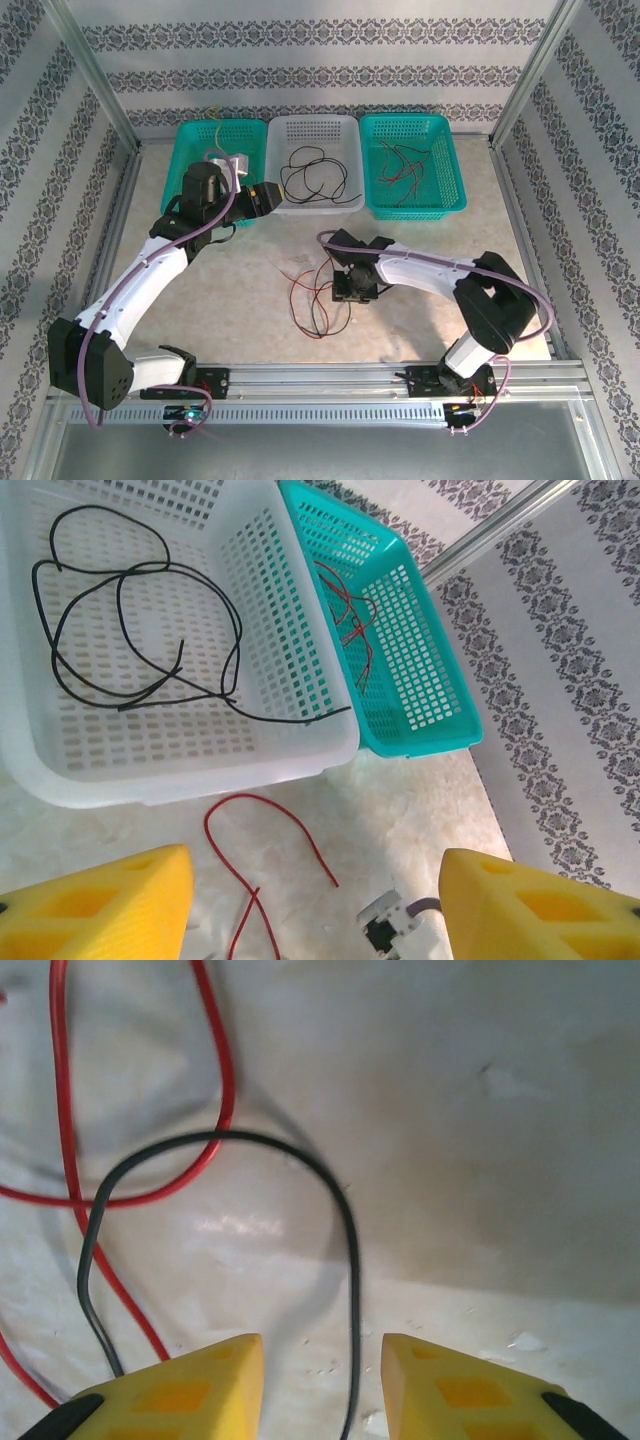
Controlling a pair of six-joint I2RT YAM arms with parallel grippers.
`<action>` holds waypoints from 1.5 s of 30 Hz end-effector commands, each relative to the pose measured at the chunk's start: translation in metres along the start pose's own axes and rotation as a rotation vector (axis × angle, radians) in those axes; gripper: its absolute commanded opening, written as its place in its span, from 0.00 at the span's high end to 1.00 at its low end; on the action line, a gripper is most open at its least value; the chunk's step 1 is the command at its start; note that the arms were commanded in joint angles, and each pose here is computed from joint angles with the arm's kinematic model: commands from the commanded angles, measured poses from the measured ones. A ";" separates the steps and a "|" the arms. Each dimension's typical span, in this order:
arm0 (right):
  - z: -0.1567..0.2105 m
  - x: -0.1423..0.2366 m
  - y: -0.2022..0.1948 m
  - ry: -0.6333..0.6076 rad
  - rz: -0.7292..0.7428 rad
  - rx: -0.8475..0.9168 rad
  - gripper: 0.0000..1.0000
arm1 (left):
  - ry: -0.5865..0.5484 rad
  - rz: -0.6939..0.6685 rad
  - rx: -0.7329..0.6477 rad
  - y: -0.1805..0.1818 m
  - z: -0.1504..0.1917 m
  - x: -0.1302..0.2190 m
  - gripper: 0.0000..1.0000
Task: Untangle the cables
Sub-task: Pick up the cable from the center of the table.
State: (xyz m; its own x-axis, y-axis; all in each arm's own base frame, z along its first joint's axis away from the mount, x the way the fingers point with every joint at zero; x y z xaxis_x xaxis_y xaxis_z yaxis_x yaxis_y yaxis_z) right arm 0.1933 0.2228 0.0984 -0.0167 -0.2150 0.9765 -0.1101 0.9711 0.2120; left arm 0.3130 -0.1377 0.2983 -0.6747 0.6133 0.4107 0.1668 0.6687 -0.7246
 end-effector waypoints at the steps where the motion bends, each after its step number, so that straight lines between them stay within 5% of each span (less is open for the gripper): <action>1: 0.009 -0.012 0.006 0.069 0.024 -0.032 0.66 | -0.020 0.023 0.001 -0.003 -0.004 0.005 0.35; 37: 0.031 -0.011 -0.004 0.116 0.079 -0.099 0.63 | -0.028 0.023 -0.023 -0.003 -0.001 0.011 0.35; 45: 0.029 -0.015 0.000 0.120 0.076 -0.100 0.81 | -0.026 0.020 -0.024 0.000 0.001 0.009 0.35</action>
State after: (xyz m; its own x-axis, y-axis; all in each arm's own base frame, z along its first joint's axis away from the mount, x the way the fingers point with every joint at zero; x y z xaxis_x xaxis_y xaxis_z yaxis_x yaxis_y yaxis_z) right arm 0.1678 0.2204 0.0866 0.0773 -0.1512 0.9855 -0.0111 0.9882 0.1525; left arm 0.3077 -0.1360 0.2965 -0.6753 0.6128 0.4105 0.1681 0.6698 -0.7233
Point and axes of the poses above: each hand's point on the last joint's axis, 136 mm out from that joint toward the fingers, its own x axis back along the fingers, its own y axis along the line the jaws close on, z = x × y, the point moved 7 cm from there along x, back along the fingers, and after that the axes turned 8 degrees about x, right-handed, at the moved point
